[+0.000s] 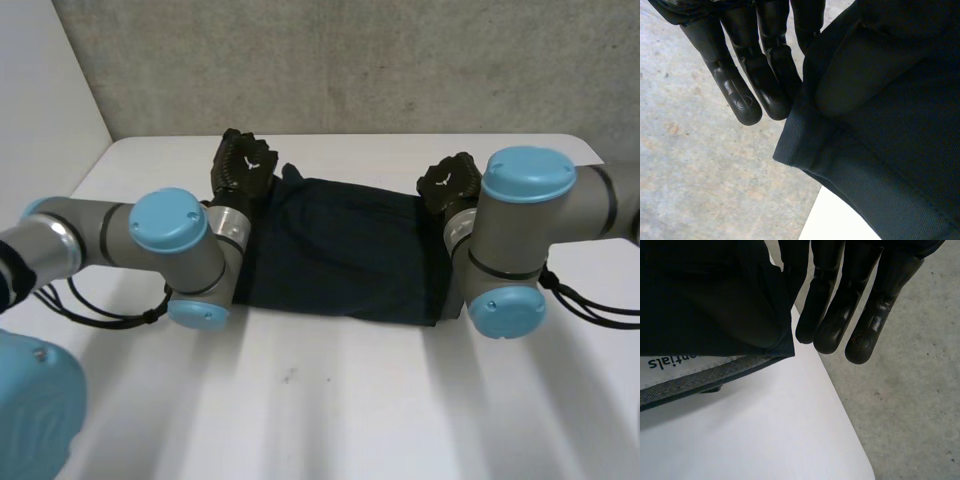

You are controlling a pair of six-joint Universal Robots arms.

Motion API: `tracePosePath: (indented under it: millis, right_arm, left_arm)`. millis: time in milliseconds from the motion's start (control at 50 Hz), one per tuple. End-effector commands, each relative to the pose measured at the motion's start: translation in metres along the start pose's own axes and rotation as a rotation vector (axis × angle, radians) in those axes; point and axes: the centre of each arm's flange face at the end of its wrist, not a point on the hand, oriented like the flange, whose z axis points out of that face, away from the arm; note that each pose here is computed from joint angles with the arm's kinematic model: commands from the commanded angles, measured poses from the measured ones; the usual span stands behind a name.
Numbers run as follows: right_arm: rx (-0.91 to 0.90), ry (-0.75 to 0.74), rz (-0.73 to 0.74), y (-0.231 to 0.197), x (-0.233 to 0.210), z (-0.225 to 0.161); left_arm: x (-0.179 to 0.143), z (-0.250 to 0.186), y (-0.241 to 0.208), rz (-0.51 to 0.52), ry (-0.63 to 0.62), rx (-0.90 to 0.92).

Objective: Fold the shorts.

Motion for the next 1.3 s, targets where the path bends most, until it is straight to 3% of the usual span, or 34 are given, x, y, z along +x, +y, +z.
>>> tracePosePath:
  millis: [20,200,280,560,780,1080,1180,1300]
  right_arm:
    - [0.039,0.059,-0.011,0.009,-0.009,0.026]
    - [0.076,0.078,0.123,-0.010,0.013,0.011]
    - [0.099,0.082,0.169,-0.023,0.028,-0.004]
    - [0.022,-0.057,0.158,-0.014,0.019,-0.056]
    - [0.000,-0.109,0.151,-0.008,0.010,-0.076]
    - [0.009,-0.142,0.157,-0.018,0.019,-0.089]
    - [-0.019,-0.181,0.213,-0.018,0.020,-0.096]
    - [-0.069,-0.282,0.336,-0.015,0.017,-0.108]
  left_arm:
    - [0.015,0.007,0.013,-0.036,0.014,0.003]
    - [0.024,-0.005,0.008,-0.072,0.044,-0.008]
    - [0.012,-0.015,-0.002,-0.079,0.047,-0.007]
    - [-0.016,-0.062,-0.033,-0.109,-0.010,0.052]
    - [-0.024,-0.099,-0.026,-0.080,0.031,-0.176]
    - [-0.043,-0.129,-0.036,-0.136,0.009,-0.206]
    - [-0.050,-0.137,-0.033,-0.172,-0.001,-0.219]
    - [-0.045,-0.142,-0.025,-0.173,0.090,-0.149]
